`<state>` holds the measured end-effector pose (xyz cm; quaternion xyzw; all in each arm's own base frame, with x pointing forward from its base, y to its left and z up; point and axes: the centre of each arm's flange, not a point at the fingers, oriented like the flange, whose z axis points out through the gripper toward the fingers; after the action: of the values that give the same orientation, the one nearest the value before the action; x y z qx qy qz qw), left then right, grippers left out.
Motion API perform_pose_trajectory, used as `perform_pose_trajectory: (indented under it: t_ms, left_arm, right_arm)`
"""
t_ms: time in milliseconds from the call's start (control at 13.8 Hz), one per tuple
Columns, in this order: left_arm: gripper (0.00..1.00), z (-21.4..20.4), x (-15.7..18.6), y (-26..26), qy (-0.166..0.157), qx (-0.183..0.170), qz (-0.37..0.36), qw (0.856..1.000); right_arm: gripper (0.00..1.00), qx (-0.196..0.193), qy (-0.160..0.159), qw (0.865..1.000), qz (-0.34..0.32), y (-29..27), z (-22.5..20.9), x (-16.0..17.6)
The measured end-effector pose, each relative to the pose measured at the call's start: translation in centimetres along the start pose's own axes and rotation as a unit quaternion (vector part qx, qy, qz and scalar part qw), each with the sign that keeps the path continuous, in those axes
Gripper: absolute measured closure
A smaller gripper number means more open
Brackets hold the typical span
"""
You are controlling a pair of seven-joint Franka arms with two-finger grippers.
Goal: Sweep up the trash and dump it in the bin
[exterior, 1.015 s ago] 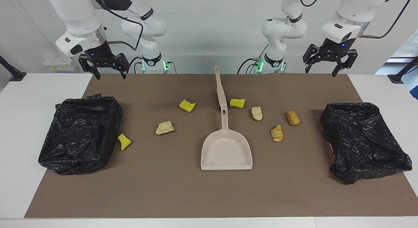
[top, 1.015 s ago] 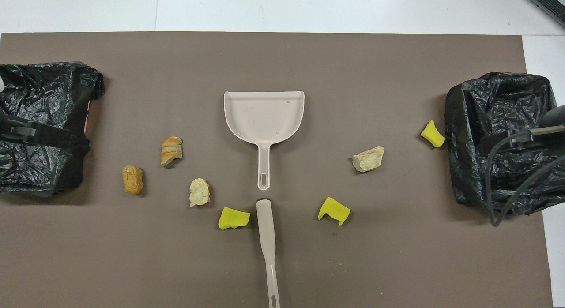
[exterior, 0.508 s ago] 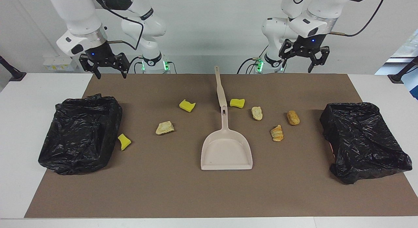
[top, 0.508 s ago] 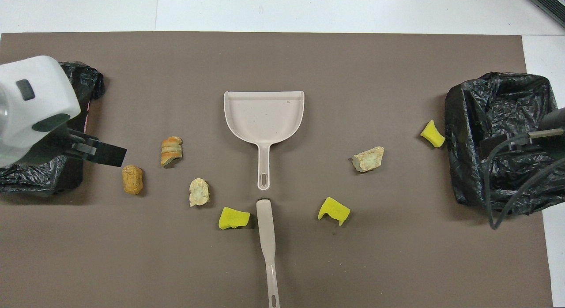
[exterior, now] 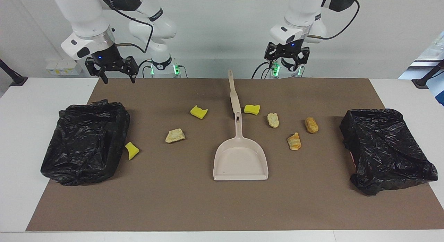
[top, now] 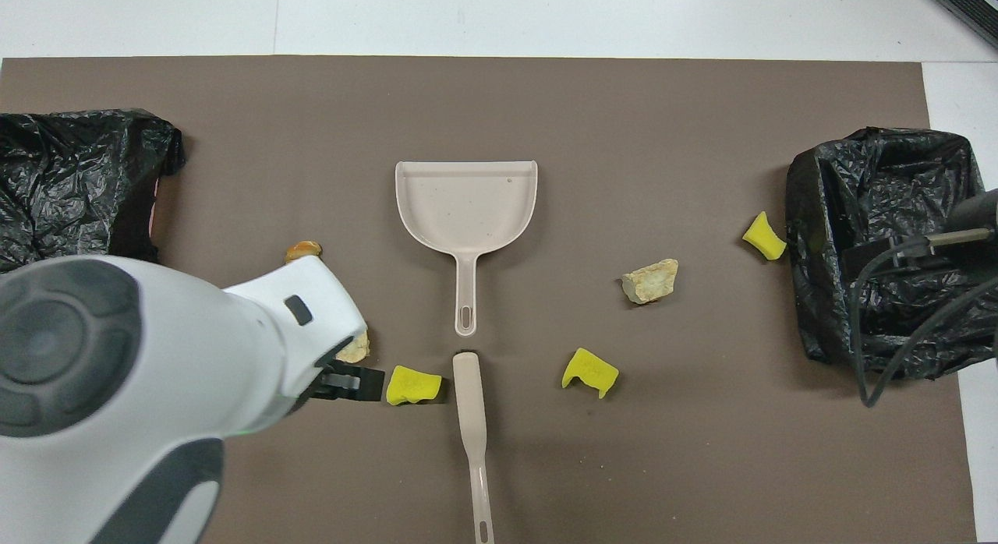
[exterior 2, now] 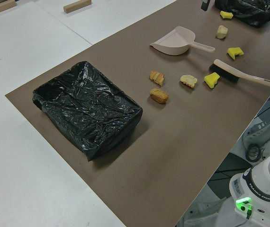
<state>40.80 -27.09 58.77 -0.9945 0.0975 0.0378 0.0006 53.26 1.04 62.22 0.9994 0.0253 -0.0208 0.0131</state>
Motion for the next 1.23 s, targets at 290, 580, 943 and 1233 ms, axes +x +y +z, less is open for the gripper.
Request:
perform_pose_trajectory:
  t_ms: [290,580,943,1233]
  left_arm:
    - [0.0,6.2,-3.4,6.2,0.008,0.002,-0.022,1.0]
    - [0.0,11.0,-6.2,9.7,0.011,0.004,-0.023,1.0]
    - [0.0,18.5,-10.1,14.5,0.015,0.004,-0.029,0.999]
    - [0.0,22.2,-11.8,16.2,0.011,0.01,-0.046,0.999]
  right_arm:
    - [0.0,0.0,-0.01,1.0,-0.019,-2.1,0.9,0.3]
    - [0.0,0.014,-0.023,0.999,-0.04,-4.6,2.9,1.5]
    - [0.0,0.022,-0.018,0.999,-0.025,-11.2,6.6,4.0]
    - [0.0,0.025,-0.011,1.0,-0.001,-17.4,9.6,5.2]
